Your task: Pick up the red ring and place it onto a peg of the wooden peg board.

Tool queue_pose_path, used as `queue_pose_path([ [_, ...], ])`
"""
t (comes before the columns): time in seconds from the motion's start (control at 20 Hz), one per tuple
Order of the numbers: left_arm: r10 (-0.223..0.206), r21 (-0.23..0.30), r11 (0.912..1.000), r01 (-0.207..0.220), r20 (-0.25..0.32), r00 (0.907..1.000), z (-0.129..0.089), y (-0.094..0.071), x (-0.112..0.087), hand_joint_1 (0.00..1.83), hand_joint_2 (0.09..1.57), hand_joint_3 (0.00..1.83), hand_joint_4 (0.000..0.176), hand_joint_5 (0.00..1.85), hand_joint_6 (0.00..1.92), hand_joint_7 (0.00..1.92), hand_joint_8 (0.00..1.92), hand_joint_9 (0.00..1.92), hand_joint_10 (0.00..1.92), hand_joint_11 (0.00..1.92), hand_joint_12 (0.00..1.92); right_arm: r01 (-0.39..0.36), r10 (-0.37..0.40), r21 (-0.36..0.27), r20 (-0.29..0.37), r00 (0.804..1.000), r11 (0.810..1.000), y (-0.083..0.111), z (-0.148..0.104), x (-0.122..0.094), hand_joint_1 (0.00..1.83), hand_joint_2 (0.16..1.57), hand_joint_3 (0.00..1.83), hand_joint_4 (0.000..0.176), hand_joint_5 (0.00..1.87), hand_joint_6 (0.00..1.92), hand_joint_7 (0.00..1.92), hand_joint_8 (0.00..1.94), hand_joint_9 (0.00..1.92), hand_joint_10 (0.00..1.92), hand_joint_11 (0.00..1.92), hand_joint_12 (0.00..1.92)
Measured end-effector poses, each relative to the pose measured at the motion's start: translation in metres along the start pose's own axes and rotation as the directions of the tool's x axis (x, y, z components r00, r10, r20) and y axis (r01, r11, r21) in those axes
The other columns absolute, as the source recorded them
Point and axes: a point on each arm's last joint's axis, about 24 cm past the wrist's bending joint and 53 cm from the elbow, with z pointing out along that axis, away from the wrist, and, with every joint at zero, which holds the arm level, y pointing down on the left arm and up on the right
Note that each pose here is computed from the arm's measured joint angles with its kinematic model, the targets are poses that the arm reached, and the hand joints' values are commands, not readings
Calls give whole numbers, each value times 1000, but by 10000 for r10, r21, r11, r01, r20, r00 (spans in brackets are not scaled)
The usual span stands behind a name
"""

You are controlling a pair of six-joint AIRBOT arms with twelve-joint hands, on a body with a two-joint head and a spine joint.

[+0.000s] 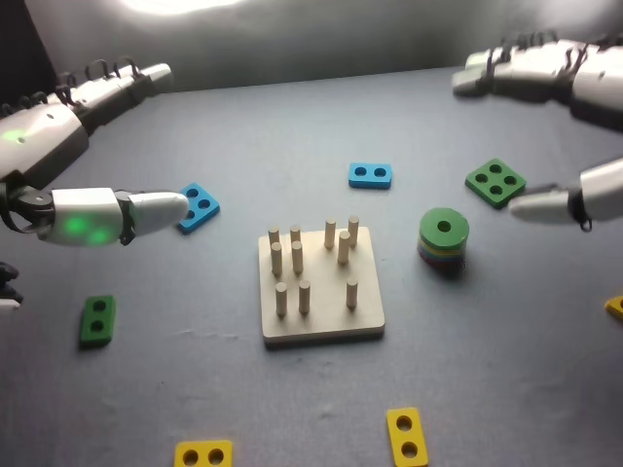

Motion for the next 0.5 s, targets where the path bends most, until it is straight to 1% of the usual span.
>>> queue_pose_path([
  [0.05,21,-65,10000,-21,-19,10000,2,3,1,460,960,4,155,64,5,0,0,0,0,0,0,-10,11,94,-146,9999,10000,-3,2,5,804,993,17,0,187,26,98,4,22,6,0,148],
  [0.1,-99,-151,9998,99,5,10000,2,5,2,454,963,5,154,56,1,0,0,0,0,0,0,-68,72,118,-276,9996,9999,-4,4,10,831,979,7,10,232,40,72,2,4,0,0,29],
  [0.15,-73,-203,9998,72,-51,10000,3,7,3,453,959,2,151,58,2,0,0,0,0,0,0,-176,179,103,-317,9993,9998,-4,6,12,822,972,3,17,249,46,59,0,0,0,0,5],
  [0.2,-61,-255,9997,58,-110,9999,3,8,5,438,948,0,158,53,0,0,0,0,0,0,0,-225,229,102,-411,9989,9997,-5,7,14,815,972,3,14,277,56,67,4,0,0,0,0],
  [0.25,-60,-259,9996,56,-151,9999,3,8,7,447,961,4,161,46,0,0,0,0,0,0,0,-215,220,115,-445,9988,9997,-5,8,15,788,985,9,3,240,39,57,0,0,0,0,0],
  [0.35,-62,-279,9996,58,-171,9998,3,9,7,426,945,0,168,58,5,0,0,0,0,0,0,-91,102,179,-583,9982,9998,-7,9,20,774,994,11,0,242,37,96,16,0,0,3,1],
  [0.4,-69,-274,9996,64,-164,9998,3,8,7,421,939,0,174,62,6,0,0,0,0,0,0,-79,93,230,-631,9980,9997,-8,10,22,776,994,10,9,242,37,101,17,0,0,0,0],
  [0.5,-79,-263,9996,76,-143,9999,4,8,6,399,941,0,176,57,3,0,0,0,0,0,0,-42,63,264,-805,9967,9996,-9,13,30,775,980,3,35,256,40,112,19,11,5,8,4],
])
